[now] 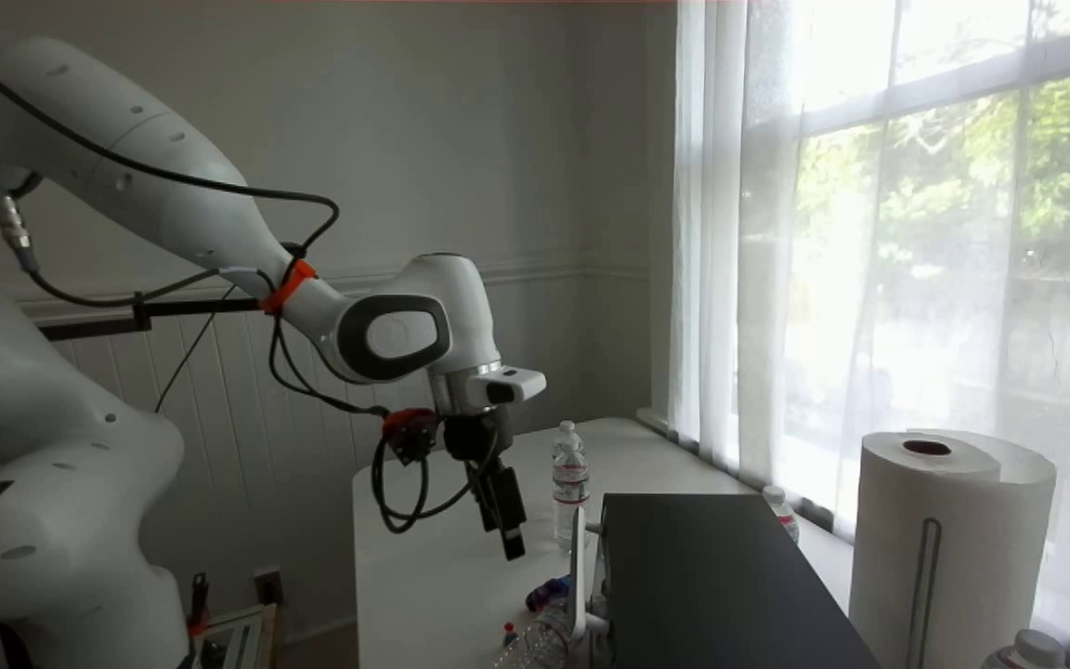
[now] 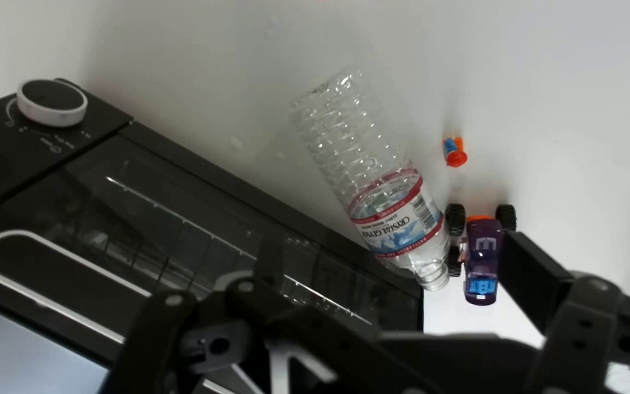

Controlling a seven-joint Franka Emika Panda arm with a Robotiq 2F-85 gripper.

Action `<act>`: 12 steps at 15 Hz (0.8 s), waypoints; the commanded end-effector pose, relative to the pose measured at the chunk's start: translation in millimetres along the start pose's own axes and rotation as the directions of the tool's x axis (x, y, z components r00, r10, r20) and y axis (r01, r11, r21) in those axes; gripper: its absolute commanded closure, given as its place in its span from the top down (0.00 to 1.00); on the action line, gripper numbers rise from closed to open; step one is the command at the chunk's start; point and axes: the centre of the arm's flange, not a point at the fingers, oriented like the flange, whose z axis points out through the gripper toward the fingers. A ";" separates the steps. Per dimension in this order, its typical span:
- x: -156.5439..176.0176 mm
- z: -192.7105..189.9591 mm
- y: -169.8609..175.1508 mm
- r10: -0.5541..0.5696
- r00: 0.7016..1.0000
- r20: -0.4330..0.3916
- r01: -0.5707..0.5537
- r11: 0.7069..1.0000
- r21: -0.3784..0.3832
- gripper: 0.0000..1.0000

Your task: Move the empty water bottle from the left to the right

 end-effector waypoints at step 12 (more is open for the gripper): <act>-13.1 110.2 -41.2 -0.169 0.985 0.020 0.170 0.982 -0.078 1.00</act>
